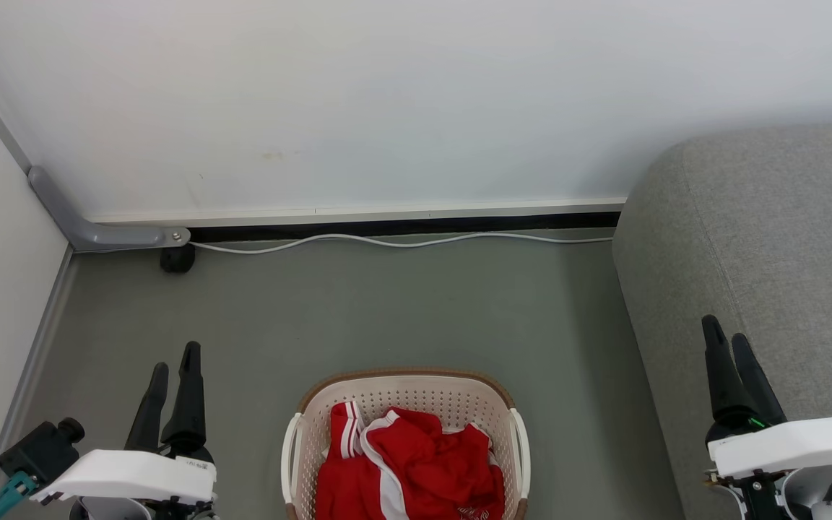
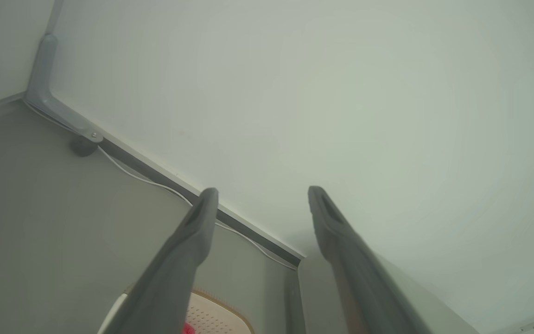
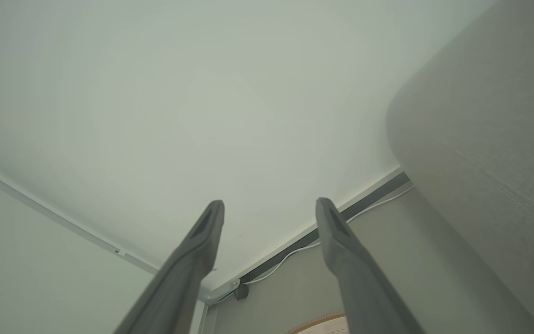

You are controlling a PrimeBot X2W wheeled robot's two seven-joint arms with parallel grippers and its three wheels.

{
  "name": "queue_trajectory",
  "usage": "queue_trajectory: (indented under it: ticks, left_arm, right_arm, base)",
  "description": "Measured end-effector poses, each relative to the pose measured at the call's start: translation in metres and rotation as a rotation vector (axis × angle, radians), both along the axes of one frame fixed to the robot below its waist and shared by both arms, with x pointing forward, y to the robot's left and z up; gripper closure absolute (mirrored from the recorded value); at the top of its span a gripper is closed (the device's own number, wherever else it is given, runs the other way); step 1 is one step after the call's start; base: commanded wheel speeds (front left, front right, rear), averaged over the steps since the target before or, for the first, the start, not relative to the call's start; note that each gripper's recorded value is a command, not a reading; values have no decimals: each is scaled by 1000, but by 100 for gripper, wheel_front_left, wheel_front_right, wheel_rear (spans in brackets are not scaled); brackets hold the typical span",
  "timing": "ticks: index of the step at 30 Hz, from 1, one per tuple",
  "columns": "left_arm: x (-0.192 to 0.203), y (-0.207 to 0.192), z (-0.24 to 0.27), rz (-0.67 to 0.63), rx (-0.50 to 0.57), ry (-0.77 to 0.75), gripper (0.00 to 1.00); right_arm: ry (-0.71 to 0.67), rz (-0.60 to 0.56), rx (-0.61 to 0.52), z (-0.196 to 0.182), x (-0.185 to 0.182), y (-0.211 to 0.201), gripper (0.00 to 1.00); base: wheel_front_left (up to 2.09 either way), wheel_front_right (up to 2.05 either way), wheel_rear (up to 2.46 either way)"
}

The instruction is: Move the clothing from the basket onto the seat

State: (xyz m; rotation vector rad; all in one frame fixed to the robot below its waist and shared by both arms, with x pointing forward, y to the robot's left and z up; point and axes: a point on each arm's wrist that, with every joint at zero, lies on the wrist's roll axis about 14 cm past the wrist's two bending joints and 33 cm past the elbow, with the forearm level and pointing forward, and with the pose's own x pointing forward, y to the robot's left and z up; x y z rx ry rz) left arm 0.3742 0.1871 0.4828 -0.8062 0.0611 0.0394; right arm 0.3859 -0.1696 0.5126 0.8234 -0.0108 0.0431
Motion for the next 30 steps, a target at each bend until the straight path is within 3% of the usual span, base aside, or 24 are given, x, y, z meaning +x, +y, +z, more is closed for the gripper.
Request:
queue_trajectory:
  ticks: [30]
  left_arm:
    - [1, -3, -3, -28, 320, -20, 0]
  right_arm:
    - [-86, 32, -355, 12, -4, 15, 0]
  base:
    - [0, 0, 0]
